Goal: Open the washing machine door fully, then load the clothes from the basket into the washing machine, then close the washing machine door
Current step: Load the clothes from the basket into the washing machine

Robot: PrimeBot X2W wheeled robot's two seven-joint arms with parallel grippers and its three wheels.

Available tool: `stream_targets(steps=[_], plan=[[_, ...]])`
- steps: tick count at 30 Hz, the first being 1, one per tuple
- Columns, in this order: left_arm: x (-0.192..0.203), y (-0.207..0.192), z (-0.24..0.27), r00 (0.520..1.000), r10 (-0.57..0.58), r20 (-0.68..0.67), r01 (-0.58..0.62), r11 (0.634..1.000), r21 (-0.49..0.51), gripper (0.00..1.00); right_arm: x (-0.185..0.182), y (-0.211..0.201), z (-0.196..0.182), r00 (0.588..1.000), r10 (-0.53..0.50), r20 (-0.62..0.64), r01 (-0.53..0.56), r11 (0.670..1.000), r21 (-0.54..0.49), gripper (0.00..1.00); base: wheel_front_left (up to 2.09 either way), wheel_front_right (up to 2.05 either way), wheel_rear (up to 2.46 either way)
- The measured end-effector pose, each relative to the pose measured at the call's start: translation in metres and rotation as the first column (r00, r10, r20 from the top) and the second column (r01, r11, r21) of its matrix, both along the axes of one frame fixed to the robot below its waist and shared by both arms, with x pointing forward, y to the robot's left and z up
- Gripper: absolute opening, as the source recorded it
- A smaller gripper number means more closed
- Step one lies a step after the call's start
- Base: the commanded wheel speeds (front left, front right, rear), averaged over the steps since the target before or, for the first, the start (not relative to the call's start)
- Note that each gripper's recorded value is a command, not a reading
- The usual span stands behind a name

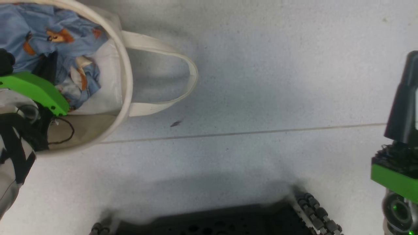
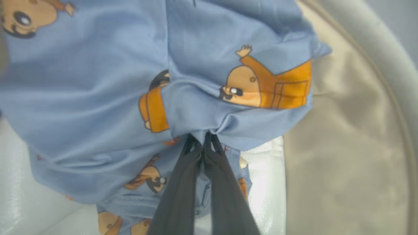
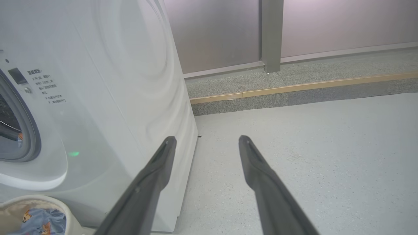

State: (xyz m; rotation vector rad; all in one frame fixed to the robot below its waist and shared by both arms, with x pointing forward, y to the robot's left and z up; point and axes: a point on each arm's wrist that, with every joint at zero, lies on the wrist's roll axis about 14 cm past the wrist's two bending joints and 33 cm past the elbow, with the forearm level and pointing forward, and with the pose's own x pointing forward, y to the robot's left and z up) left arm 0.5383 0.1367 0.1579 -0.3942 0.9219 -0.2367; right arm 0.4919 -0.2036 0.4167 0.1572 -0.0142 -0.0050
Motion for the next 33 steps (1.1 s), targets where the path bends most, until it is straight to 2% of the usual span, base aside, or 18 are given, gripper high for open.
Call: stream_targets(steps=[4, 14, 19, 24, 27, 33], plan=[[0.007, 0.0, 0.025, 0.997, -0.007, 0.075, 0.008, 1.0, -0.007, 0.0, 0.001, 0.006, 0.01, 1.0, 0.015, 0.021, -0.015, 1.0, 0.019, 1.0, 0.0, 0.0, 0.0], [-0.005, 0.006, 0.093, 0.978, -0.046, 0.205, 0.047, 0.999, -0.001, 0.0, 0.002, 0.028, 0.05, 0.993, 0.073, 0.093, -0.079, 0.995, 0.056, 1.0, 0.0, 0.0, 0.0], [0.006, 0.016, 0.151, 0.939, -0.002, 0.344, 0.008, 1.0, -0.015, 0.0, -0.002, 0.037, 0.072, 0.987, 0.096, 0.131, -0.106, 0.992, 0.07, 1.0, 0.0, 0.0, 0.0], [-0.018, 0.03, 0.187, 0.911, 0.009, 0.413, -0.012, 1.0, 0.004, 0.0, -0.012, 0.05, 0.09, 0.981, 0.128, 0.149, -0.143, 0.985, 0.096, 1.0, 0.0, 0.0, 0.0], [-0.027, 0.038, 0.215, 0.878, 0.024, 0.479, -0.032, 0.999, 0.008, 0.0, -0.02, 0.054, 0.102, 0.976, 0.136, 0.167, -0.155, 0.982, 0.104, 1.0, 0.0, 0.0, 0.0], [-0.038, 0.046, 0.286, 0.766, 0.02, 0.643, -0.042, 0.999, 0.018, 0.0, -0.04, 0.064, 0.122, 0.968, 0.16, 0.192, -0.187, 0.974, 0.131, 1.0, 0.0, 0.0, 0.0]])
